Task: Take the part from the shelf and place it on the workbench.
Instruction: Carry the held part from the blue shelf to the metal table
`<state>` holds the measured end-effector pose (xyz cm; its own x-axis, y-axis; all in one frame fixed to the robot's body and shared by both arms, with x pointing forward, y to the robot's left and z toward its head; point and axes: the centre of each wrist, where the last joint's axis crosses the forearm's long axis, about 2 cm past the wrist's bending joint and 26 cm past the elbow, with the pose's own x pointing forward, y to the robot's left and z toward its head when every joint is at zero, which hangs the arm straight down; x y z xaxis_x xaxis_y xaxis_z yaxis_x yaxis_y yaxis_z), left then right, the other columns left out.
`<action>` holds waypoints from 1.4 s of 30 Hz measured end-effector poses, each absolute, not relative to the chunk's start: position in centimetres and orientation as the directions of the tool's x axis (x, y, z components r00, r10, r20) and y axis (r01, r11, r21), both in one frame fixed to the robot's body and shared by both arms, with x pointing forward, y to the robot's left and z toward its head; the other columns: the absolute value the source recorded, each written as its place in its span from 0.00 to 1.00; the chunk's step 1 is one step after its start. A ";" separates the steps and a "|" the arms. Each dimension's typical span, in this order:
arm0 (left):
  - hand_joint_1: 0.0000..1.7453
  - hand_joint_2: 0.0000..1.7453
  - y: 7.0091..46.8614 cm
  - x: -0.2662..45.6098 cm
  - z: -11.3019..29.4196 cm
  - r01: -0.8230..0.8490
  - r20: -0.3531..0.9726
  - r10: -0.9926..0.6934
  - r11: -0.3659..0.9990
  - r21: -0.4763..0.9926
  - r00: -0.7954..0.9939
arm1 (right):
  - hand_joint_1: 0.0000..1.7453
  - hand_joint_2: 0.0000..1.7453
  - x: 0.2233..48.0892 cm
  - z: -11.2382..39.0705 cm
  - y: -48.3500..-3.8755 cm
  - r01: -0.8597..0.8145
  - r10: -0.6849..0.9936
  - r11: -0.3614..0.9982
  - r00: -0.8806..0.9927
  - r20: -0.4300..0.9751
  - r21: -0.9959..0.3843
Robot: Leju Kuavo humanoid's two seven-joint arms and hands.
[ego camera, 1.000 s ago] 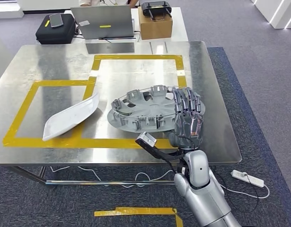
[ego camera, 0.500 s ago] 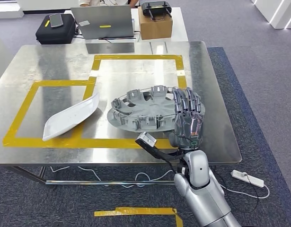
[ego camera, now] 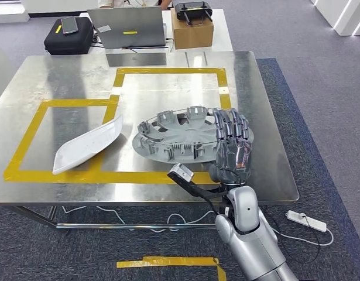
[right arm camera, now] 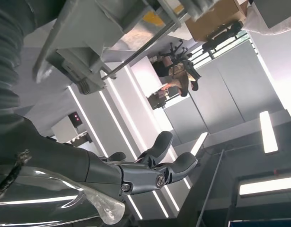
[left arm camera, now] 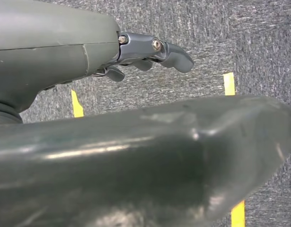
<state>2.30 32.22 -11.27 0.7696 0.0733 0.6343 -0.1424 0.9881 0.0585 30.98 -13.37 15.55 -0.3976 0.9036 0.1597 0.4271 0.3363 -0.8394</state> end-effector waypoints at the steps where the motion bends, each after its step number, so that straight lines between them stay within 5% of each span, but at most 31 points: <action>1: 0.00 0.00 32.2 2.3 -11.3 -0.142 0.634 0.073 0.988 0.059 0.770 | 0.00 1.00 31.0 15.6 -13.4 0.427 0.904 0.336 -0.398 0.160 -0.839; 42: 0.00 0.00 32.3 2.4 -11.3 -0.143 0.633 0.070 0.987 0.066 0.771 | 0.00 1.00 31.2 15.5 -13.7 0.430 0.907 0.327 -0.393 0.152 -0.841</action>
<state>2.41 32.26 -11.26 0.7706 0.0695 0.6335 -0.1432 0.9875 0.0659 31.18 -13.73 15.52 -0.3926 0.9071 0.1520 0.4304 0.3272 -0.8412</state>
